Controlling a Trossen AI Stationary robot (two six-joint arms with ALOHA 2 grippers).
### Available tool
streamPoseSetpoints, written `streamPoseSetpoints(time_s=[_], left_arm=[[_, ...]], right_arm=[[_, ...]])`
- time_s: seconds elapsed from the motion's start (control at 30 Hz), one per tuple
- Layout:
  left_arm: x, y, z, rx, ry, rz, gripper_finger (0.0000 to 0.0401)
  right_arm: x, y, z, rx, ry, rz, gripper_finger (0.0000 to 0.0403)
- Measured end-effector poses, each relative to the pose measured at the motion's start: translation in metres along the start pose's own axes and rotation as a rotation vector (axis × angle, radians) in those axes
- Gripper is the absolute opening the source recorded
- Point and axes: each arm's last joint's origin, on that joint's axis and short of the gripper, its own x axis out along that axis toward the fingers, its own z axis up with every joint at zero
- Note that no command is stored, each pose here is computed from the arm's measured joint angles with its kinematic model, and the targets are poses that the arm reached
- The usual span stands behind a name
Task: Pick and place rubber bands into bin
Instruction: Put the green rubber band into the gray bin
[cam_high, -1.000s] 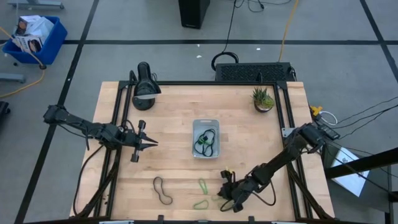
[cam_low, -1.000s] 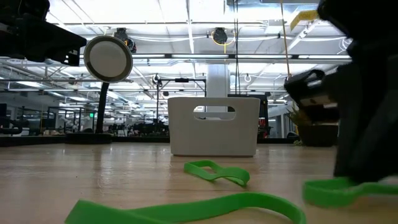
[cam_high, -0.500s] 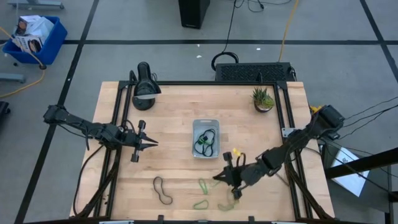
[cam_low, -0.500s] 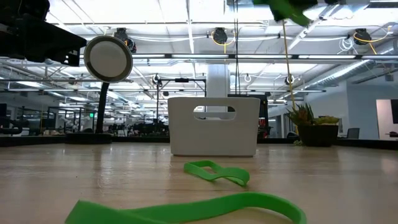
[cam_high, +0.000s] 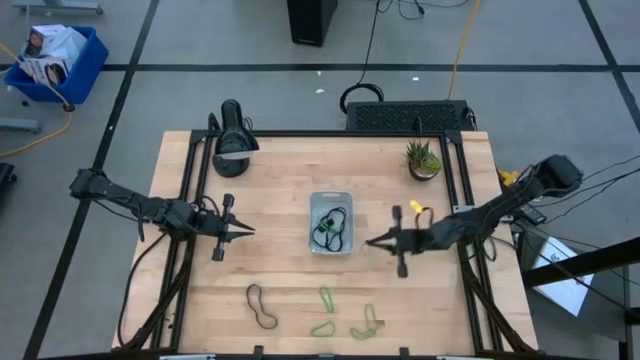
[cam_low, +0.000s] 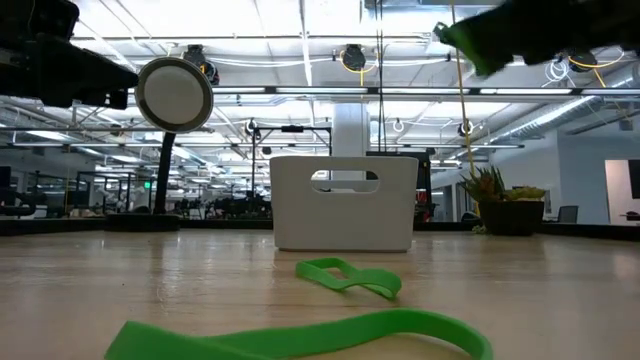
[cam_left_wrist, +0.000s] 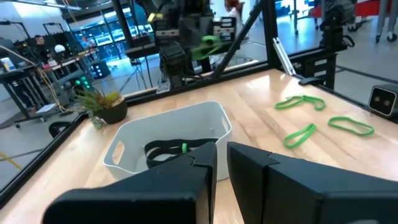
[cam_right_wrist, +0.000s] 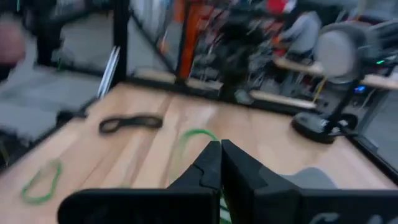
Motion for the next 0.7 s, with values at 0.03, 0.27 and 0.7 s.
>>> streamPoseSetpoints(time_s=[0.03, 0.27, 0.7], left_arm=[[0.000, 0.000, 0.000, -0.001, 0.000, 0.005, 0.0047], [0.000, 0.001, 0.000, 0.002, 0.010, 0.051, 0.0047], [0.000, 0.002, 0.000, 0.003, 0.014, 0.074, 0.0047]], right_arm=[[-0.007, -0.003, -0.006, 0.023, -0.034, -0.008, 0.0000], [-0.042, -0.016, -0.037, 0.117, -0.091, -0.074, 0.0000], [-0.049, -0.021, -0.043, 0.156, -0.108, -0.153, 0.0000]])
